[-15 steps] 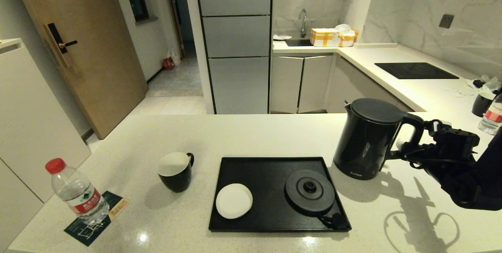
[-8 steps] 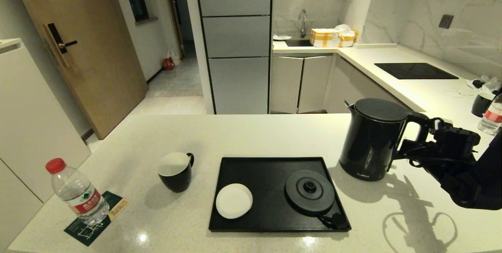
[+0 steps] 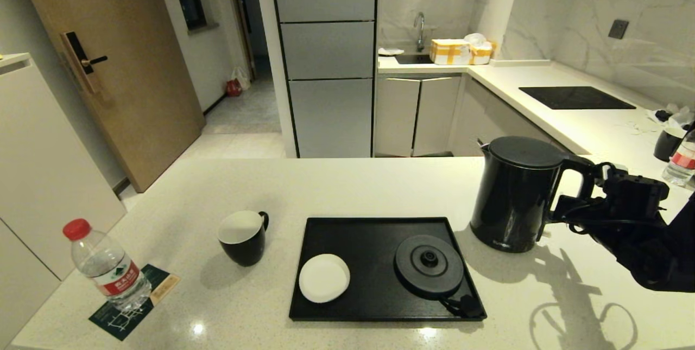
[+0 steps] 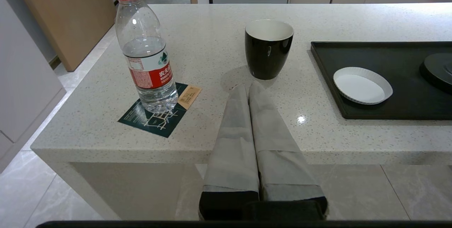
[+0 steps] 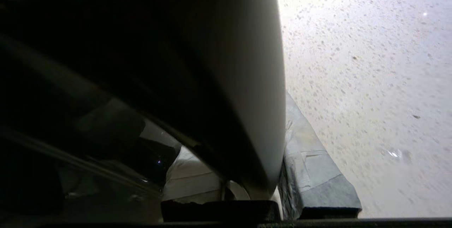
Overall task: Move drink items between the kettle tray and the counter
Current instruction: Return the kettle to its original position
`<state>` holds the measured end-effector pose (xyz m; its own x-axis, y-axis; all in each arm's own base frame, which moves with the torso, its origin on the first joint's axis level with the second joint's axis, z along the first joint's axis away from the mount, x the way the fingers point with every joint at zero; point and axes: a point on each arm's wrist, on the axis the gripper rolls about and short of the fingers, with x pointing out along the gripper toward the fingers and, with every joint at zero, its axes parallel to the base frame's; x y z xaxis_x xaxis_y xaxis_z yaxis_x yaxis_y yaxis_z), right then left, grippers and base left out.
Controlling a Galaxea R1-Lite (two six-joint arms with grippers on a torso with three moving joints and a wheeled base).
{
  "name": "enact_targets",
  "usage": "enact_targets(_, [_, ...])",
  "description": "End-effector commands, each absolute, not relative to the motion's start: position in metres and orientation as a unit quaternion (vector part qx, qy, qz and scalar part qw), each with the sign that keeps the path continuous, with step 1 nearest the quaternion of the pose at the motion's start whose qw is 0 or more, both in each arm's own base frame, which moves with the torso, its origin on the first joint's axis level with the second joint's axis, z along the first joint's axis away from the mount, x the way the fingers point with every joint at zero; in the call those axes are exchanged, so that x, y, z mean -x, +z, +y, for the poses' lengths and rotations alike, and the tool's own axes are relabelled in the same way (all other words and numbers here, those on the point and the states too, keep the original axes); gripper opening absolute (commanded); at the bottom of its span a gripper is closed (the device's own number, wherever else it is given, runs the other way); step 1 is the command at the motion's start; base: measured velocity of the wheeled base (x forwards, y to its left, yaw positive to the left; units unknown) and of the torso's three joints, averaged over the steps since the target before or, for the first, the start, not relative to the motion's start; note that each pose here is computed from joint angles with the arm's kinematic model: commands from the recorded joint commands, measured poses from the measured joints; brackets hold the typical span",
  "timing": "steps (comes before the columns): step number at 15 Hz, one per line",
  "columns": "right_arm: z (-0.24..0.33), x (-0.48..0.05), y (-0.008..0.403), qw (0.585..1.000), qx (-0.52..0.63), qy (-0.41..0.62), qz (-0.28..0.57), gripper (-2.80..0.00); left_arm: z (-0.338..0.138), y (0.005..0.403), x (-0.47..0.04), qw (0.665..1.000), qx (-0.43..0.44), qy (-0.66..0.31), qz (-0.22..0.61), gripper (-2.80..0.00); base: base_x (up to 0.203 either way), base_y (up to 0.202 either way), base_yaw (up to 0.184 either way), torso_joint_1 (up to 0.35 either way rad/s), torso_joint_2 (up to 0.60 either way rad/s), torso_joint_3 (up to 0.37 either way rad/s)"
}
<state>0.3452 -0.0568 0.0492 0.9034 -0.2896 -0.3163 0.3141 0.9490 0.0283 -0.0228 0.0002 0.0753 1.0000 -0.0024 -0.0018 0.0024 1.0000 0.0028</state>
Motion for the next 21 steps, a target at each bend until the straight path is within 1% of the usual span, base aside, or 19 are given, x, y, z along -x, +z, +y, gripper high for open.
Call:
enact_targets(1, [-0.042,-0.334,0.080,0.983,-0.041,-0.136,0.120,-2.80,0.000,0.075,0.023,1.000,-0.002,-0.001,0.000,-2.80,0.000,0.000,0.000,0.000,0.00,0.000])
enact_targets(5, [-0.011,-0.320,0.113,0.988,-0.039,-0.100,0.106,-2.80,0.000,0.075,0.023,1.000,-0.002,-0.001,0.000,-2.80,0.000,0.000,0.000,0.000,0.00,0.000])
enact_targets(8, [0.010,-0.313,0.130,0.991,-0.035,-0.093,0.088,-2.80,0.000,0.075,0.023,1.000,-0.002,-0.001,0.000,-2.80,0.000,0.000,0.000,0.000,0.00,0.000])
enact_targets(10, [0.022,-0.307,0.136,0.992,-0.032,-0.077,0.094,-2.80,0.000,0.075,0.023,1.000,-0.002,-0.001,0.000,-2.80,0.000,0.000,0.000,0.000,0.00,0.000])
enact_targets(12, [0.032,-0.305,0.137,0.993,-0.030,-0.063,0.096,-2.80,0.000,0.075,0.023,1.000,-0.002,-0.001,0.000,-2.80,0.000,0.000,0.000,0.000,0.00,0.000])
enact_targets(17, [0.092,-0.299,0.121,0.992,-0.031,0.004,0.123,-2.80,0.000,0.075,0.023,1.000,-0.002,-0.001,0.000,-2.80,0.000,0.000,0.000,0.000,0.00,0.000])
enact_targets(21, [0.106,-0.296,0.102,0.988,-0.036,0.020,0.151,-2.80,0.000,0.075,0.023,1.000,-0.002,-0.001,0.000,-2.80,0.000,0.000,0.000,0.000,0.00,0.000])
